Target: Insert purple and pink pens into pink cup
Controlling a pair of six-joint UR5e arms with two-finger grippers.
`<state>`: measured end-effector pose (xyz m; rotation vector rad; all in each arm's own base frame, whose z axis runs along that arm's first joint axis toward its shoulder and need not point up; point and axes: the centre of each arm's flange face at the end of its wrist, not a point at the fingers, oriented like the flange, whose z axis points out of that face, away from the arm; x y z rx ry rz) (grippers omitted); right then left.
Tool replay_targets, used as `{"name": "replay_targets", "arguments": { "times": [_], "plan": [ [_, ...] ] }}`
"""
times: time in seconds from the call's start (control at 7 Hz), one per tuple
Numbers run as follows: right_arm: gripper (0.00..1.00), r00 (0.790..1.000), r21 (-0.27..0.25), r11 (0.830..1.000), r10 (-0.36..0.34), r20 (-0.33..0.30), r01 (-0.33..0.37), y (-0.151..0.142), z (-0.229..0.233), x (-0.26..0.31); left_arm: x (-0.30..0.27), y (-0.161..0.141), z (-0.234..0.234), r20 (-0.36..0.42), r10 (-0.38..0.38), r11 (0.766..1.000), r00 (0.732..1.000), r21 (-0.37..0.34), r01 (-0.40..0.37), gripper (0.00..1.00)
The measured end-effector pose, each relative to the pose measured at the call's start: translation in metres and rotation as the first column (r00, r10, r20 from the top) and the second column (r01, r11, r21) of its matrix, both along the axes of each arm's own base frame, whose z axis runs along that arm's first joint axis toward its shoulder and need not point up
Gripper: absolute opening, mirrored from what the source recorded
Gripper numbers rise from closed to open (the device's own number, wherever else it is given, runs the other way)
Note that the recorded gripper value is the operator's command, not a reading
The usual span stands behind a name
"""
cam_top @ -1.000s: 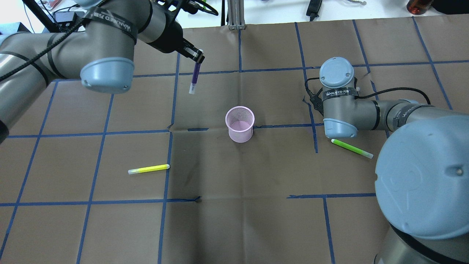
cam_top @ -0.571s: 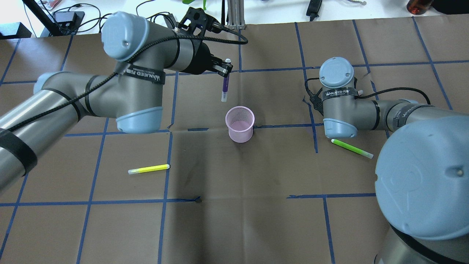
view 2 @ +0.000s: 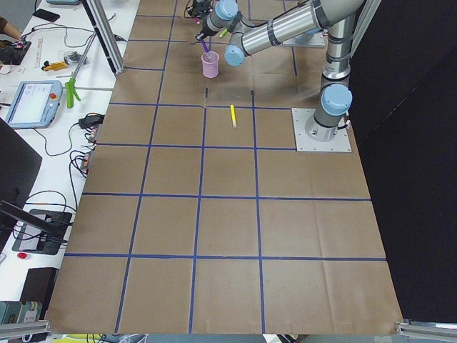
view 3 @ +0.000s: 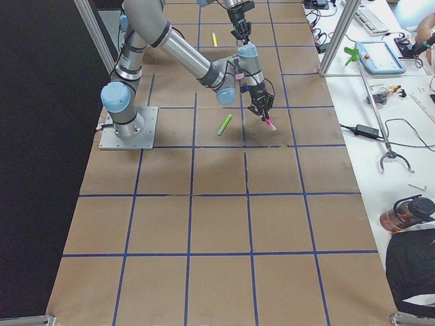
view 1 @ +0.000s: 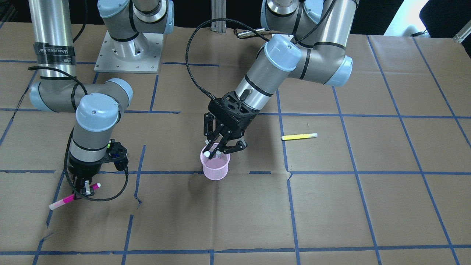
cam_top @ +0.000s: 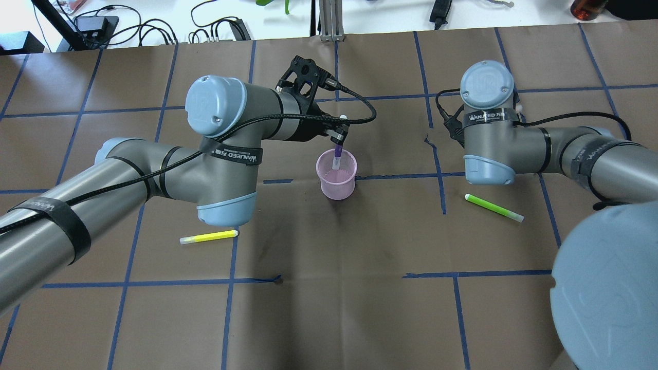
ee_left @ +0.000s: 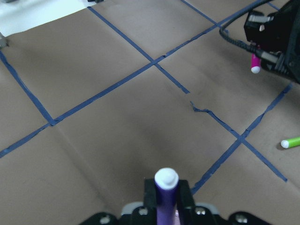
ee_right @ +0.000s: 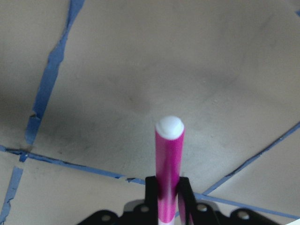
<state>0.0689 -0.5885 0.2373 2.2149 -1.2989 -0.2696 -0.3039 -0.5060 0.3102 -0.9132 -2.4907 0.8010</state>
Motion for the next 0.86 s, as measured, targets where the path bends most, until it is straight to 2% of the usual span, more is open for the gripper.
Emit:
{"name": "replay_targets", "arguments": {
  "times": [0.14,0.43,0.57,0.71,0.86],
  "plan": [
    [0.0,1.0,-0.01,1.0,0.0,0.022,0.0,0.007,0.031,-0.002,-0.005,0.001,-0.013,0.008,-0.008,1.0,1.0,0.021,0.008,0.02],
    [0.0,0.99,0.002,0.999,-0.032,0.137,0.032,0.027,0.084,-0.017,-0.008,0.009,-0.037,0.034,-0.015,0.998,0.999,0.057,0.013,0.09],
    [0.0,0.971,0.007,0.996,-0.09,0.223,0.091,0.041,0.107,-0.02,-0.008,0.012,-0.046,0.042,-0.014,0.998,0.999,0.068,0.011,0.3],
    [0.0,0.932,0.007,0.983,-0.177,0.317,0.185,0.054,0.127,-0.018,-0.007,0.011,-0.053,0.06,-0.008,0.997,0.998,0.074,0.004,0.78],
    [0.0,0.872,0.02,0.956,-0.277,0.404,0.294,0.065,0.141,-0.013,-0.005,0.008,-0.058,0.085,0.003,0.998,0.996,0.07,-0.009,0.95]
  ]
}}
